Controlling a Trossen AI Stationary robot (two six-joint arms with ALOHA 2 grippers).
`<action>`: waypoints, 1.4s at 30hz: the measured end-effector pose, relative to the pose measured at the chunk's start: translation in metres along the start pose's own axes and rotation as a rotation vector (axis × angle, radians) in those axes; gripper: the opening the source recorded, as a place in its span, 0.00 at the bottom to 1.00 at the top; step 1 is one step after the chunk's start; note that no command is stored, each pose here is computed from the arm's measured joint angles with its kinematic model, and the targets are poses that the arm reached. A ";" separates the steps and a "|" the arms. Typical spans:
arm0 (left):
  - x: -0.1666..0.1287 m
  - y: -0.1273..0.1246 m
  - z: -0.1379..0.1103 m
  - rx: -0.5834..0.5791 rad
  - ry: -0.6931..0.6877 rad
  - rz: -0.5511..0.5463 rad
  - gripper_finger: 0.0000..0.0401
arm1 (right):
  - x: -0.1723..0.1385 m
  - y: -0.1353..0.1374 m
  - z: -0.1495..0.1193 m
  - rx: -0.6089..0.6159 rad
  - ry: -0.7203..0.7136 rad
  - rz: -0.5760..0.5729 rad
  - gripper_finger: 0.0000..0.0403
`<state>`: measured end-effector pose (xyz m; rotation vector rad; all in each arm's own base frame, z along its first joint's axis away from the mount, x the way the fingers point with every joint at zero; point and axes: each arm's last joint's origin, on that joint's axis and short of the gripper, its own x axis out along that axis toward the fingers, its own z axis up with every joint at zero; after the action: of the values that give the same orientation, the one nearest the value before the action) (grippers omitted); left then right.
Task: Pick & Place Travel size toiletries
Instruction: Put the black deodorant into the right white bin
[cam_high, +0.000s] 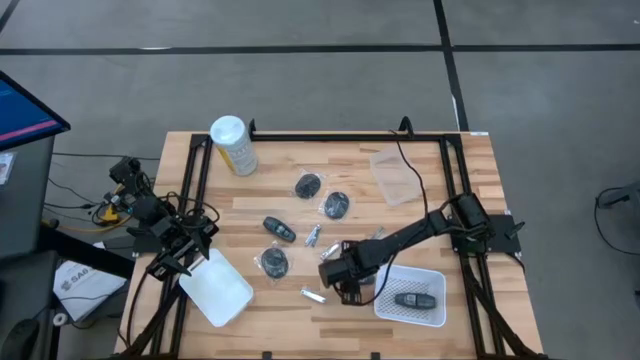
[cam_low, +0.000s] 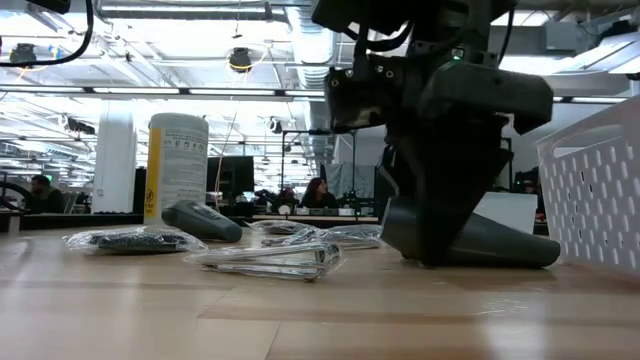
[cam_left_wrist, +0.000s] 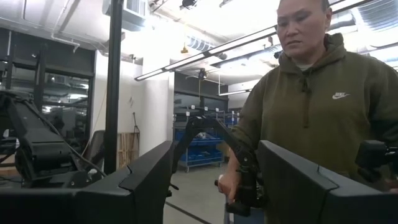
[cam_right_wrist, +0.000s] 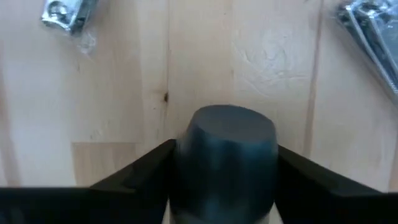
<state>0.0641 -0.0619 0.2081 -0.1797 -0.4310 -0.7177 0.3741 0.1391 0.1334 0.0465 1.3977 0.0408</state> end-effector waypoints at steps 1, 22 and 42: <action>0.000 0.000 0.000 0.000 0.000 0.000 0.58 | 0.000 0.000 0.000 0.000 0.001 0.003 0.47; 0.000 0.000 0.000 0.000 -0.001 0.000 0.58 | -0.128 -0.037 0.042 -0.052 -0.263 0.046 0.47; 0.000 0.000 0.002 -0.015 -0.024 0.000 0.58 | -0.195 0.019 -0.057 0.069 -0.026 -0.016 0.47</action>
<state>0.0634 -0.0611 0.2102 -0.2028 -0.4489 -0.7193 0.2844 0.1477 0.3169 0.0930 1.3736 -0.0218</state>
